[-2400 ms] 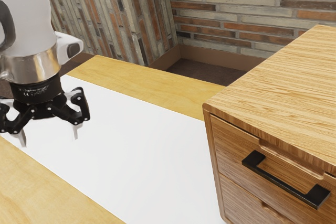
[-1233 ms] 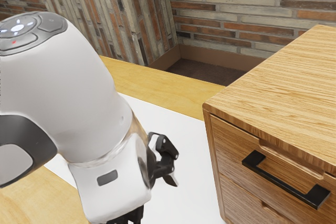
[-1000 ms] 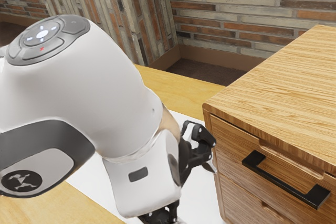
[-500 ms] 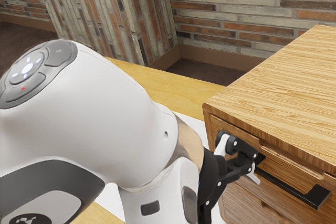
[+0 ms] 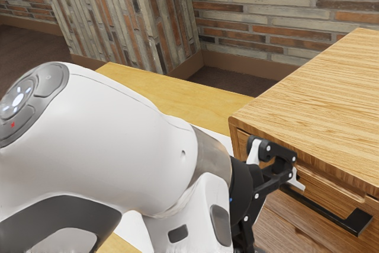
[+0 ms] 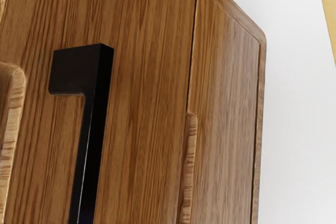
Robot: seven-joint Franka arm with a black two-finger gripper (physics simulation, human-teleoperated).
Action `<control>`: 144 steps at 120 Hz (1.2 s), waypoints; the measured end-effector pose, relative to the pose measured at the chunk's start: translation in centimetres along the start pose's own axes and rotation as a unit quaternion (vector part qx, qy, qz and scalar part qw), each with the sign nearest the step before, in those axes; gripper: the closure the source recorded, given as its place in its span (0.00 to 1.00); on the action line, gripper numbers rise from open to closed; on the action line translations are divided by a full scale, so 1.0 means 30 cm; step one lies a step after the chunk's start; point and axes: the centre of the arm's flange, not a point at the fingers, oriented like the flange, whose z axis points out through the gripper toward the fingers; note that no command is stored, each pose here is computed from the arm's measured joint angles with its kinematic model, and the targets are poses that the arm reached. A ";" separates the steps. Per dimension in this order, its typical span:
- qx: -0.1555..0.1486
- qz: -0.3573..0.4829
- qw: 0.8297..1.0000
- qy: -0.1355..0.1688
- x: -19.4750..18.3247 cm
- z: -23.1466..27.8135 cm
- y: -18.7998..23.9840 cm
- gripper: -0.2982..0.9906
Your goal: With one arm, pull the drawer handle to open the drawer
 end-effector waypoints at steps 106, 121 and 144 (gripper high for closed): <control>-0.002 0.006 1.000 -0.029 0.012 0.141 0.019 0.23; -0.003 0.006 1.000 -0.030 0.016 0.138 0.038 0.23; 0.010 0.010 0.999 -0.030 0.026 0.065 0.094 0.29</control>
